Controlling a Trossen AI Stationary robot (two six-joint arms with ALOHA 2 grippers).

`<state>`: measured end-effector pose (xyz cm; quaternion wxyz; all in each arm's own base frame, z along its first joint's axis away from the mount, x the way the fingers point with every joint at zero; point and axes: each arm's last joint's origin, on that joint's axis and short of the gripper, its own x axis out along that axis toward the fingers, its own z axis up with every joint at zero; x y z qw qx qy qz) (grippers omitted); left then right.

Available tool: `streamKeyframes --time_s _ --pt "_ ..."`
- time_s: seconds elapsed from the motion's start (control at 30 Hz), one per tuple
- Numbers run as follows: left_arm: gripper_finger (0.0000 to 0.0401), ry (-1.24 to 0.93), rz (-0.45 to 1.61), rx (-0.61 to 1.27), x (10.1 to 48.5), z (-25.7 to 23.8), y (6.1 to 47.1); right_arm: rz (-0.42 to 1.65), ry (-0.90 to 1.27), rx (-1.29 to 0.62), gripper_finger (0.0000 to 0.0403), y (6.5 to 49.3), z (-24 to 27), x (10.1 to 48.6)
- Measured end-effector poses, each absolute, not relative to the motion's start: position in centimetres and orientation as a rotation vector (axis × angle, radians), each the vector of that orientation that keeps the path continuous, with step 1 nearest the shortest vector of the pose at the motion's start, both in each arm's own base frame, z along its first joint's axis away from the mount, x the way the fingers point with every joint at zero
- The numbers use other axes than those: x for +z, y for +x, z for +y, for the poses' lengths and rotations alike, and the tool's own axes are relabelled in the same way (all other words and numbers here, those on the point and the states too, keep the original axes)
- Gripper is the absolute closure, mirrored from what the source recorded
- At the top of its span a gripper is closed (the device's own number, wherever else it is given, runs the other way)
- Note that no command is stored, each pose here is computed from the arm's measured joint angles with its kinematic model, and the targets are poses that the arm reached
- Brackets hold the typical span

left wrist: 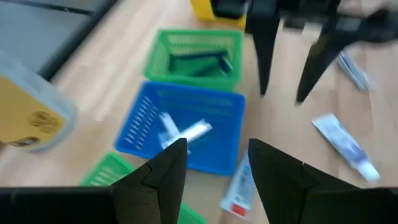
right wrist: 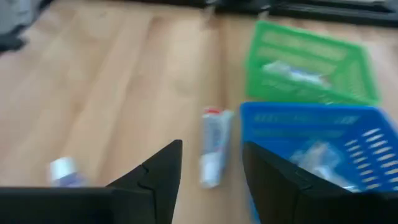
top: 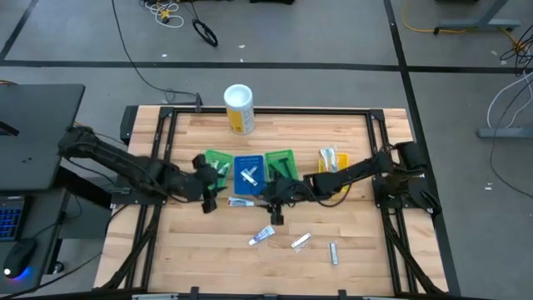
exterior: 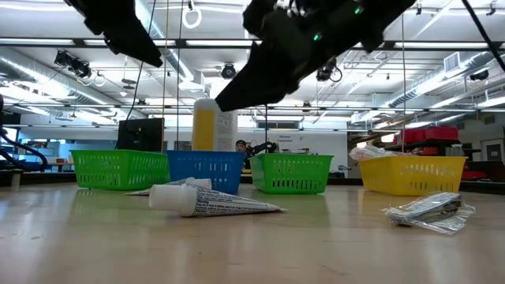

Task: Pick & Place Travel size toiletries
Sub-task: Put the purple and white toothpaste into the left green bin

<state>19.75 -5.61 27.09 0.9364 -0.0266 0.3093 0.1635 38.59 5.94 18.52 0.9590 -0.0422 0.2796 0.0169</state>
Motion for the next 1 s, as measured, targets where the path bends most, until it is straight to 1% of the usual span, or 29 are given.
streamKeyframes --time_s 0.07,0.27,0.37,0.5,0.6,0.7,0.83,1.0 --pt "0.0221 -0.074 0.633 0.315 26.5 -6.6 20.3 0.590 -0.079 0.057 0.0223 38.2 7.0 18.6" --pt "0.0221 -0.231 0.581 0.283 24.3 -9.7 23.4 0.653 -0.085 0.114 0.0223 37.1 9.6 18.4" --pt "0.0221 -0.250 0.579 0.225 22.8 -11.3 24.9 0.689 -0.076 0.118 0.0223 36.6 10.5 18.1" --pt "0.0221 -0.184 0.579 0.154 20.8 -13.5 26.2 0.726 -0.080 0.066 0.0223 36.0 11.4 17.8" --pt "0.0221 -0.170 0.537 0.174 19.7 -14.7 27.1 0.751 -0.076 0.067 0.0223 35.6 12.0 17.6" --pt "0.0226 -0.171 0.538 0.178 18.5 -15.1 27.7 0.749 -0.059 0.075 0.0223 35.4 12.6 17.6" --pt "0.0238 -0.239 0.537 0.192 17.2 -15.6 28.2 0.749 -0.053 0.084 0.0223 35.2 13.1 17.6" --pt "0.0256 -0.268 0.524 0.183 16.2 -16.4 28.5 0.749 -0.054 0.085 0.0223 35.2 13.2 17.6"
